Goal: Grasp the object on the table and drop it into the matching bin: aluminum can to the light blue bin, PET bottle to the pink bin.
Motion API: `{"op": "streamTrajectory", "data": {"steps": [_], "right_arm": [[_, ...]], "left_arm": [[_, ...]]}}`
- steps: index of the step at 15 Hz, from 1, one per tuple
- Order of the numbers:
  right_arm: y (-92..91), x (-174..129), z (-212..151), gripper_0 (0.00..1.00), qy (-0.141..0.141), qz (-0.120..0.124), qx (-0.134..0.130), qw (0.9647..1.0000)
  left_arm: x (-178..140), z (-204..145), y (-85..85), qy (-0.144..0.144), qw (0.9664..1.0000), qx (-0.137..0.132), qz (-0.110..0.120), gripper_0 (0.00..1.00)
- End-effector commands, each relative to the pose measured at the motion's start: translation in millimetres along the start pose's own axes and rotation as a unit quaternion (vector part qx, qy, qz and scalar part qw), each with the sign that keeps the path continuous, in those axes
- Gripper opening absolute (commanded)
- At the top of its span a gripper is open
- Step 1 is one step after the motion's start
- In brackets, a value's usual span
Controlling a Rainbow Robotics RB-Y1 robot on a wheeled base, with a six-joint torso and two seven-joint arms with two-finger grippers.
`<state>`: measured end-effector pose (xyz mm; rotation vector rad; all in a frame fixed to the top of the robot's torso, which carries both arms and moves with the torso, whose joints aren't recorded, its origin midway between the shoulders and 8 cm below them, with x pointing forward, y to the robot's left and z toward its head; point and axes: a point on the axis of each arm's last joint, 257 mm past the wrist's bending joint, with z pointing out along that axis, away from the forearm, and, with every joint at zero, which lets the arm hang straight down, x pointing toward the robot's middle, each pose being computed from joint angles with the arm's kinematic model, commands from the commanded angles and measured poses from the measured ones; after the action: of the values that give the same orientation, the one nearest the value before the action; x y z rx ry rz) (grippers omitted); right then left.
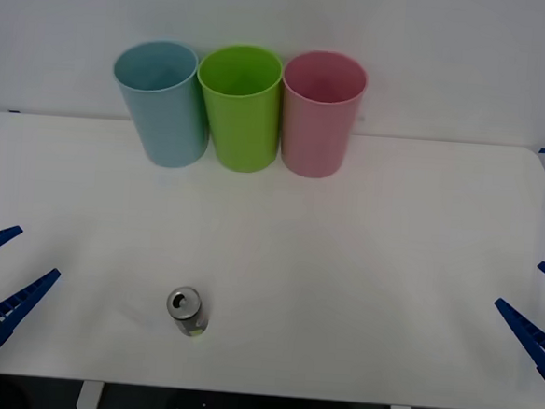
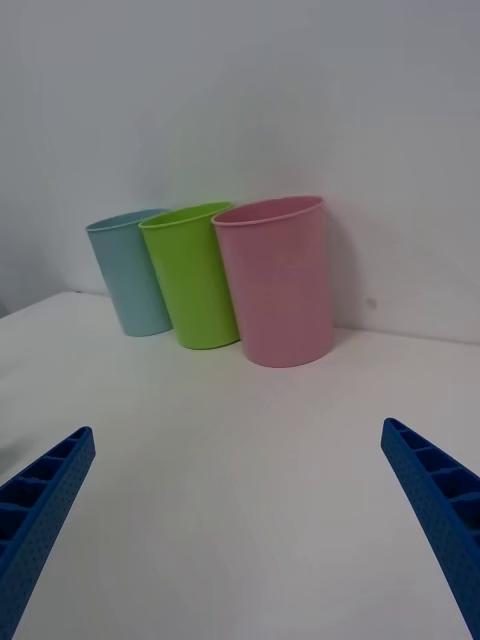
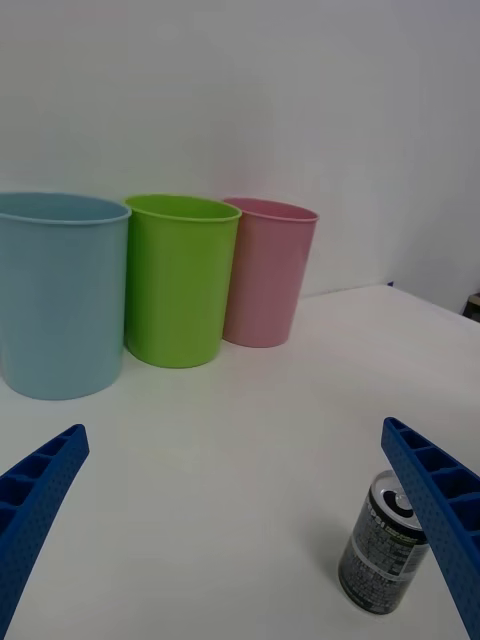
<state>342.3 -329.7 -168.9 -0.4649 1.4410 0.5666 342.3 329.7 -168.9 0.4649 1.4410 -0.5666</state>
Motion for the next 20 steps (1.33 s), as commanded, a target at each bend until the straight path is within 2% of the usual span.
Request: {"op": "streamTrajectory", "data": {"steps": [1,2,4,9,13,16,17,18,20], "right_arm": [[0.0,0,0,1.0,0.0,0.0,0.0,1.0],[0.0,0,0,1.0,0.0,0.0,0.0,1.0],[0.0,0,0,1.0,0.0,0.0,0.0,1.0],[0.0,0,0,1.0,0.0,0.0,0.0,1.0],[0.0,0,0,1.0,0.0,0.0,0.0,1.0],[0.0,0,0,1.0,0.0,0.0,0.0,1.0],[0.0,0,0,1.0,0.0,0.0,0.0,1.0],[0.0,0,0,1.0,0.0,0.0,0.0,1.0],[0.0,0,0,1.0,0.0,0.0,0.0,1.0]], "left_arm": [[0,0,0.0,0.0,1.0,0.0,0.0,1.0],[7,-6,4.2,-0.002,0.9998,-0.015,-0.014,1.0],[1,-7,4.4,-0.015,0.9996,-0.017,-0.018,1.0],[4,-9,8.0,-0.008,0.9996,-0.022,-0.015,1.0],[22,-1,11.5,0.031,0.9993,-0.018,0.009,1.0],[35,12,13.3,0.038,0.9992,-0.008,0.007,1.0],[43,16,16.5,0.047,0.9986,-0.003,0.026,1.0],[49,19,18.6,0.054,0.998,0.003,0.034,1.0],[65,25,18.8,0.068,0.9967,0.02,0.04,1.0]]}}
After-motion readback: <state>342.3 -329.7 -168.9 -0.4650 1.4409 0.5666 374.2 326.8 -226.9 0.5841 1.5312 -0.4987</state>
